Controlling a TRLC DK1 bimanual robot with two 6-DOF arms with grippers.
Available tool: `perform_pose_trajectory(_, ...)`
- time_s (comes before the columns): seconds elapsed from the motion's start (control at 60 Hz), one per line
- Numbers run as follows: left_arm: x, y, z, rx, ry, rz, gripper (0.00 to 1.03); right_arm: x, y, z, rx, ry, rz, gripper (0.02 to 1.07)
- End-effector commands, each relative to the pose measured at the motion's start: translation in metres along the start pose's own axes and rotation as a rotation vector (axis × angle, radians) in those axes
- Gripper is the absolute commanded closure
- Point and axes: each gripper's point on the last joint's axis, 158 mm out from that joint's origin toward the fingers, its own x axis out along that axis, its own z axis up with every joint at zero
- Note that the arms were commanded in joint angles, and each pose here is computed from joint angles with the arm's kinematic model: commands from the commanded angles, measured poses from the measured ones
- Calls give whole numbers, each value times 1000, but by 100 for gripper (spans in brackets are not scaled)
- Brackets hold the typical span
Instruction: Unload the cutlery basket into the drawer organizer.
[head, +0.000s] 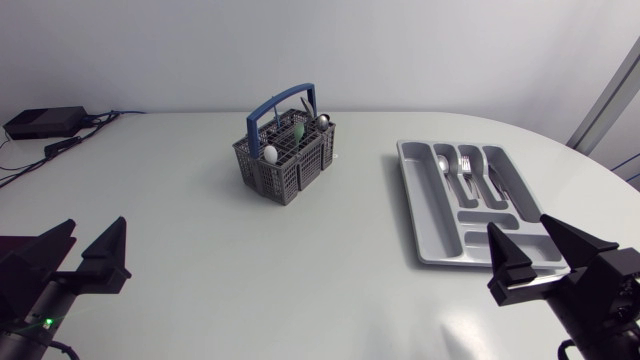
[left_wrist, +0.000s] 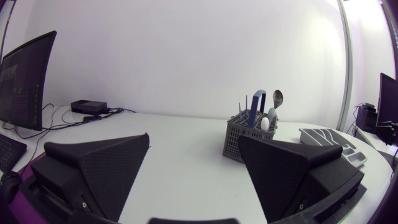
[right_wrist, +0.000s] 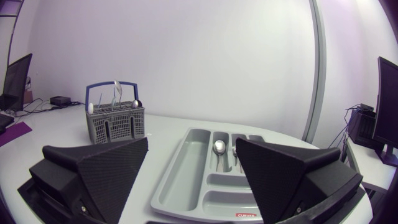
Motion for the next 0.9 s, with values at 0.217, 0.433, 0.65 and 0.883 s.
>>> perform_pose_trajectory(0.217, 1, 0, -7, -23, 9, 1, 4, 1, 3, -9, 22, 15, 9, 6)
perform_pose_trajectory(0.433, 1, 0, -3, -21, -6, 2, 4, 1, 2, -7, 22, 9, 8, 6)
perform_pose_trajectory(0.65, -4, 5, 26, -12, -63, 22, 4, 0, 4, 5, 14, -24, 17, 6)
perform_pose_trajectory(0.883, 13, 0, 43, -14, 36, 12, 5, 2, 9, 27, 14, -41, 38, 6)
